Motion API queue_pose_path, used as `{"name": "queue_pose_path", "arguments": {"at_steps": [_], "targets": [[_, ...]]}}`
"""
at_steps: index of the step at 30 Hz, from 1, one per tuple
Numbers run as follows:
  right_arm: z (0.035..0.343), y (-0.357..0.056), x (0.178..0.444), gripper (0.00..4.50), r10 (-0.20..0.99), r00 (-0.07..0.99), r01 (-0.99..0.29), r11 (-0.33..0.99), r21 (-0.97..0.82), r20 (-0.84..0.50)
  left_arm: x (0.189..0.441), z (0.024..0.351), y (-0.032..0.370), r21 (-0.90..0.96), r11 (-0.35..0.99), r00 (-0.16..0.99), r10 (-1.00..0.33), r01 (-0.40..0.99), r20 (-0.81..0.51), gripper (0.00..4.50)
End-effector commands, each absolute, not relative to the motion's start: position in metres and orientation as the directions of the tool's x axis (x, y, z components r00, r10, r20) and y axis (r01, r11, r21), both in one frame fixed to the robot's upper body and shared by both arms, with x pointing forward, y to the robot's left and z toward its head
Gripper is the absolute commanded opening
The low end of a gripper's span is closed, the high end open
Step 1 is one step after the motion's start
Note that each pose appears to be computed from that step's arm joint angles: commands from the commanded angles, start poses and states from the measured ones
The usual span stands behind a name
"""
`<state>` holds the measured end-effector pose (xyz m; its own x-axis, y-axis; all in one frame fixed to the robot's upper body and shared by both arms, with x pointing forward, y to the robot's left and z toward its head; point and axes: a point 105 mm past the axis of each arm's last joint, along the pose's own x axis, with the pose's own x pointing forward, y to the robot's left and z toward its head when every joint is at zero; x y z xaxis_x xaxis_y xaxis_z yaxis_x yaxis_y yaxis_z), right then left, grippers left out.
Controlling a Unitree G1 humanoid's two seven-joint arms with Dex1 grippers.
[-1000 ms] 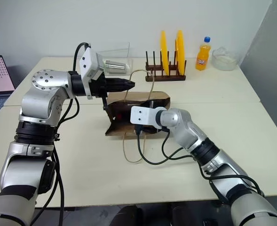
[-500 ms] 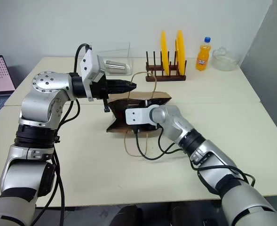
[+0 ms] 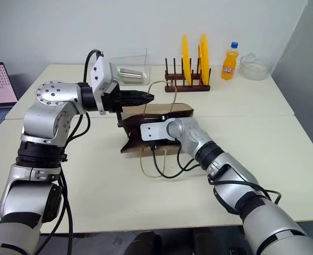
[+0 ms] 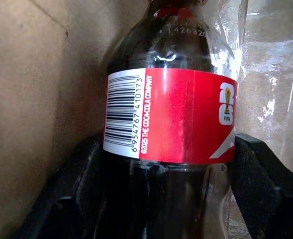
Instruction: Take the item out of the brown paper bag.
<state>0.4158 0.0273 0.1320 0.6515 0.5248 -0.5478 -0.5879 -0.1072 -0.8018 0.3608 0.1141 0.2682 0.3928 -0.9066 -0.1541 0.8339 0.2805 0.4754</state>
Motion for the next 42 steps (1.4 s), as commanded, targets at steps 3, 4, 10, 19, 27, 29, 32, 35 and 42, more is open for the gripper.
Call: {"name": "queue_pose_path", "arguments": {"at_steps": [3, 4, 10, 19, 27, 29, 32, 35, 42], "targets": [[0.153, 0.033, 0.405, 3.14, 0.599, 0.628, -0.573, -0.077, -0.816, -0.498, 0.361, 0.275, 0.123, 0.516, 0.301, 0.423, -0.896, 0.802, -0.136, 0.0], [0.157, 0.034, 0.402, 3.14, 0.61, 0.622, -0.574, -0.071, -0.816, -0.491, 0.361, 0.274, 0.124, 0.519, 0.302, 0.427, -0.893, 0.8, -0.139, 0.0], [0.181, 0.032, 0.377, 3.14, 0.677, 0.572, -0.59, -0.053, -0.806, -0.463, 0.365, 0.271, 0.128, 0.528, 0.314, 0.45, -0.88, 0.789, -0.149, 0.0], [0.21, 0.02, 0.337, 3.14, 0.767, 0.463, -0.612, -0.085, -0.787, -0.444, 0.372, 0.271, 0.13, 0.54, 0.329, 0.474, -0.867, 0.775, -0.153, 0.0], [0.224, 0.018, 0.288, 3.14, 0.918, 0.158, -0.68, -0.166, -0.714, -0.364, 0.378, 0.269, 0.127, 0.542, 0.327, 0.477, -0.865, 0.774, -0.158, 0.0], [0.232, 0.015, 0.28, 3.14, 0.945, 0.104, -0.704, -0.15, -0.695, -0.309, 0.379, 0.267, 0.125, 0.545, 0.322, 0.477, -0.863, 0.774, -0.166, 0.0], [0.253, 0.004, 0.274, 3.14, 0.976, 0.092, -0.747, -0.065, -0.662, -0.2, 0.381, 0.263, 0.124, 0.552, 0.318, 0.481, -0.858, 0.771, -0.177, 0.0], [0.277, -0.011, 0.274, 3.14, 0.985, 0.139, -0.753, 0.036, -0.657, -0.106, 0.381, 0.261, 0.124, 0.554, 0.315, 0.482, -0.857, 0.771, -0.183, 0.0], [0.305, -0.094, 0.298, 3.14, 0.884, 0.466, -0.671, 0.32, -0.669, -0.044, 0.383, 0.26, 0.126, 0.558, 0.316, 0.489, -0.851, 0.768, -0.191, 0.0]]}}
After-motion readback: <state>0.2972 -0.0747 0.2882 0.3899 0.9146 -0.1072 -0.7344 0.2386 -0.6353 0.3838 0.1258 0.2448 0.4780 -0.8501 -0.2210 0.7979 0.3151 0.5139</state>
